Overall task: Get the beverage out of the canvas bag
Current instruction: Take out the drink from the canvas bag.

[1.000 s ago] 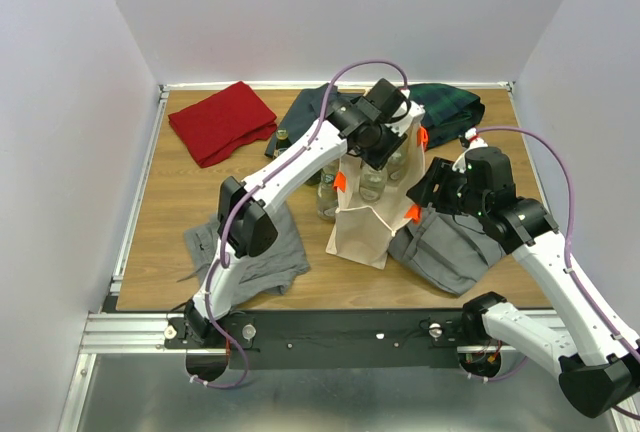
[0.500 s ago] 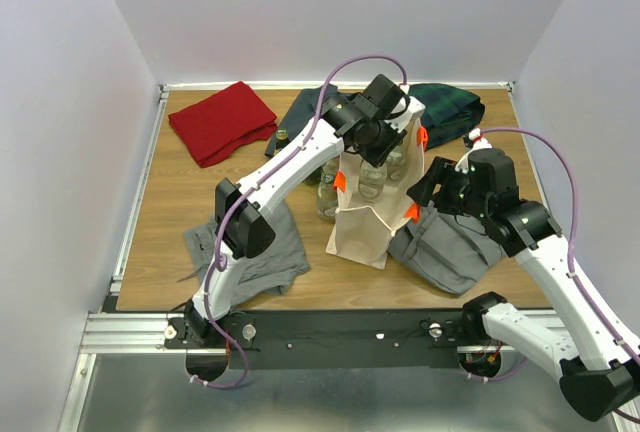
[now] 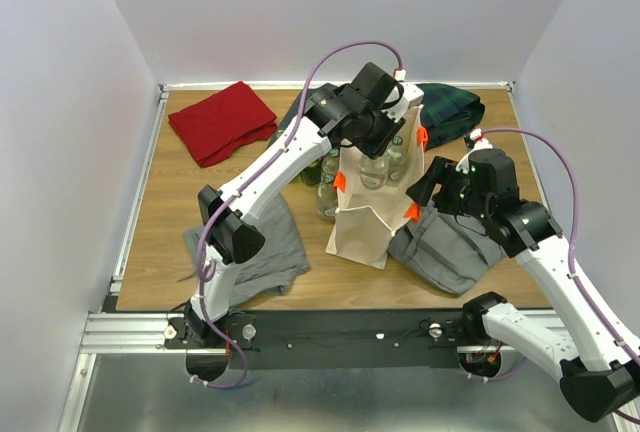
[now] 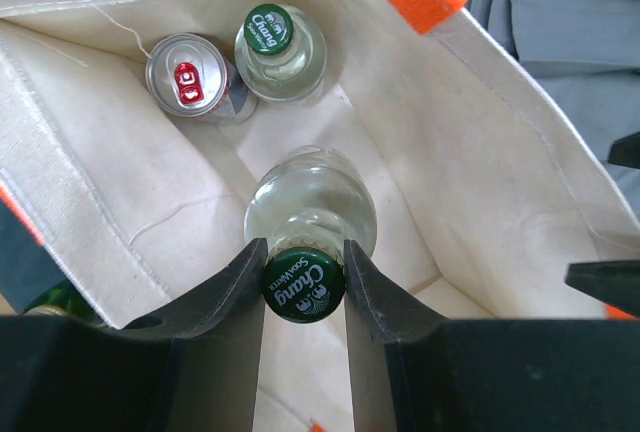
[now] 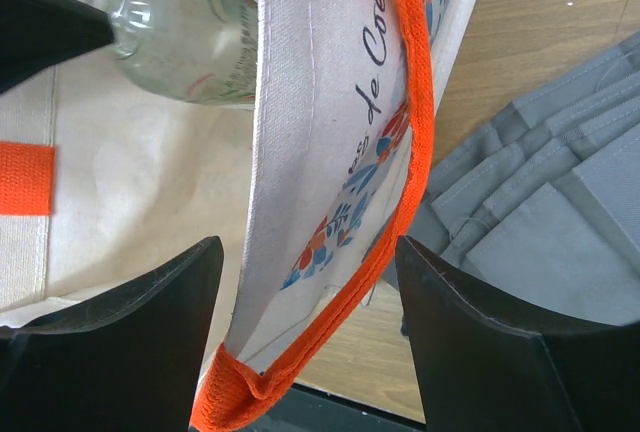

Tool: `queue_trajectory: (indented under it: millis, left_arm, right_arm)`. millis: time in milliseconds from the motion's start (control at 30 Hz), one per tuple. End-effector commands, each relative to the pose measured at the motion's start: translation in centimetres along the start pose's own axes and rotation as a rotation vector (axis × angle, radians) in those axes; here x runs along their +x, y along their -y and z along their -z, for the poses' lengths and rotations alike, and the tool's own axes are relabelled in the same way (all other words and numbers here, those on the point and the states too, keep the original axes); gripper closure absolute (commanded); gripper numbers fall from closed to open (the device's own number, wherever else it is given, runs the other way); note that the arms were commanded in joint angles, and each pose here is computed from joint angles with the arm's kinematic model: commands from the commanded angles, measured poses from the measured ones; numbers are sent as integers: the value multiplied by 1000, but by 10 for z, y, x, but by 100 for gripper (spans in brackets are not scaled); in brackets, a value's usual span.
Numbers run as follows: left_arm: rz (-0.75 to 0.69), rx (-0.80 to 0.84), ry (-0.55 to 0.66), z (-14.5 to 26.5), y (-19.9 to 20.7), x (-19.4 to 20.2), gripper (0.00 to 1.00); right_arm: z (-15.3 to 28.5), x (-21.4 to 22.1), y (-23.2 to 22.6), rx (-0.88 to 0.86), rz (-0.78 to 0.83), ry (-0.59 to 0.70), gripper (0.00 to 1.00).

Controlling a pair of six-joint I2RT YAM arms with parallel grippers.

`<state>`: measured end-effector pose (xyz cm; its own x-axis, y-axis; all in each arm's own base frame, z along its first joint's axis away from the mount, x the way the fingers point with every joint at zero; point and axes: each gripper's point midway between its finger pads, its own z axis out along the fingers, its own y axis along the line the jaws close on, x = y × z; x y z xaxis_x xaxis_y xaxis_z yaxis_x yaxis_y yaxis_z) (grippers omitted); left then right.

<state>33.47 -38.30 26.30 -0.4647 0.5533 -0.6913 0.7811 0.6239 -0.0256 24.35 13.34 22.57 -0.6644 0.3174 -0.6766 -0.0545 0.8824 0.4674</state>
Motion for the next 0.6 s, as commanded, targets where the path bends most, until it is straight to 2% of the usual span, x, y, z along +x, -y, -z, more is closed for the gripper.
queue_trajectory:
  millis: [0,133,433,567]
  left_arm:
    - [-16,24,232,66,10,-55,100]
    - [-15,27,247,74,11,-57,100]
    - [0,45,316,100,16,-69,100]
    - [5,45,355,116,17,-75,100]
  right_arm:
    - [6,-3,1,14,-11,16,20]
    - [9,-6,-1,11,-13,26,15]
    - [11,-8,-3,5,-17,27,13]
    - [13,-9,-3,3,-20,33,9]
